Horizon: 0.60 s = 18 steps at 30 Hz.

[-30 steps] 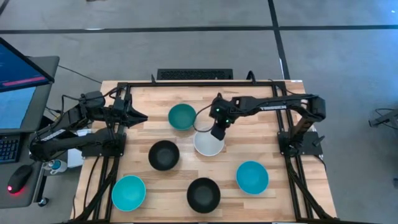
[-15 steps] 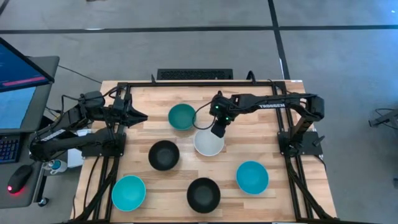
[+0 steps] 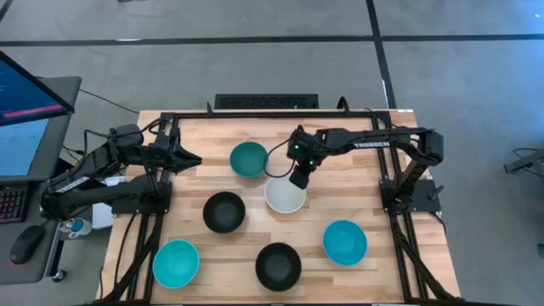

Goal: Nest bowls inside each other
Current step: Stack the white bowl on top of the bottom black bowl

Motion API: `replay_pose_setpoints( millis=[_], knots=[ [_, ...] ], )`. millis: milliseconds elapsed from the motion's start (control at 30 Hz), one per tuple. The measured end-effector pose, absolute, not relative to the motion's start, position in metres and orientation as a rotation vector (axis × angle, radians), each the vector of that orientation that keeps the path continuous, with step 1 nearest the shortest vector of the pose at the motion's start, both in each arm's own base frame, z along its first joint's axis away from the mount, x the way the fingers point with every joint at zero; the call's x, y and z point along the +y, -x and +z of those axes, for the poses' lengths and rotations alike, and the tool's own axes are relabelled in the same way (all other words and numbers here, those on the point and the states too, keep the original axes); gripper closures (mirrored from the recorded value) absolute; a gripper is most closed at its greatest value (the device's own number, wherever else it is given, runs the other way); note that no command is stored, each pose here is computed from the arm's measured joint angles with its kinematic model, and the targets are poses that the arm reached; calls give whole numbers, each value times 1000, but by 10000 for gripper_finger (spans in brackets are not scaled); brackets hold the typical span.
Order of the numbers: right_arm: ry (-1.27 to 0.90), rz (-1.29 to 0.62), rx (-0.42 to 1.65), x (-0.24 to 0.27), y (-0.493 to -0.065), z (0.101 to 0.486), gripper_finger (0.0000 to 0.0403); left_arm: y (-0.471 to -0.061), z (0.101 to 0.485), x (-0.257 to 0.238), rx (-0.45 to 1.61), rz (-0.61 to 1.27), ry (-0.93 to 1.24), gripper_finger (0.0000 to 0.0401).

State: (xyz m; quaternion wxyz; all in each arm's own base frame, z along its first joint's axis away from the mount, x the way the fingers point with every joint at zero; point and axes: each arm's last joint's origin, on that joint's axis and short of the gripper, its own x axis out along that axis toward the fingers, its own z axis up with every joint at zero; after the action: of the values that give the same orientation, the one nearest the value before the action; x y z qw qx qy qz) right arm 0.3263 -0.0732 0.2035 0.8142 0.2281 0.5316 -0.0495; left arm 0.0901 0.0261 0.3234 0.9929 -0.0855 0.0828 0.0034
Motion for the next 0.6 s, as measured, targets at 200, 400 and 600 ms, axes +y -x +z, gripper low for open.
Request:
replay_pose_setpoints(
  millis=[200,400,600],
  knots=[
    [-479,-104,1156,-72,-328,197,329,-90,323,26,166,8,171,360],
    [-474,-134,1135,-73,-328,194,329,-90,323,26,166,8,171,360],
    [-460,-125,1130,-73,-329,194,329,-90,323,26,166,16,166,360]
  ],
)
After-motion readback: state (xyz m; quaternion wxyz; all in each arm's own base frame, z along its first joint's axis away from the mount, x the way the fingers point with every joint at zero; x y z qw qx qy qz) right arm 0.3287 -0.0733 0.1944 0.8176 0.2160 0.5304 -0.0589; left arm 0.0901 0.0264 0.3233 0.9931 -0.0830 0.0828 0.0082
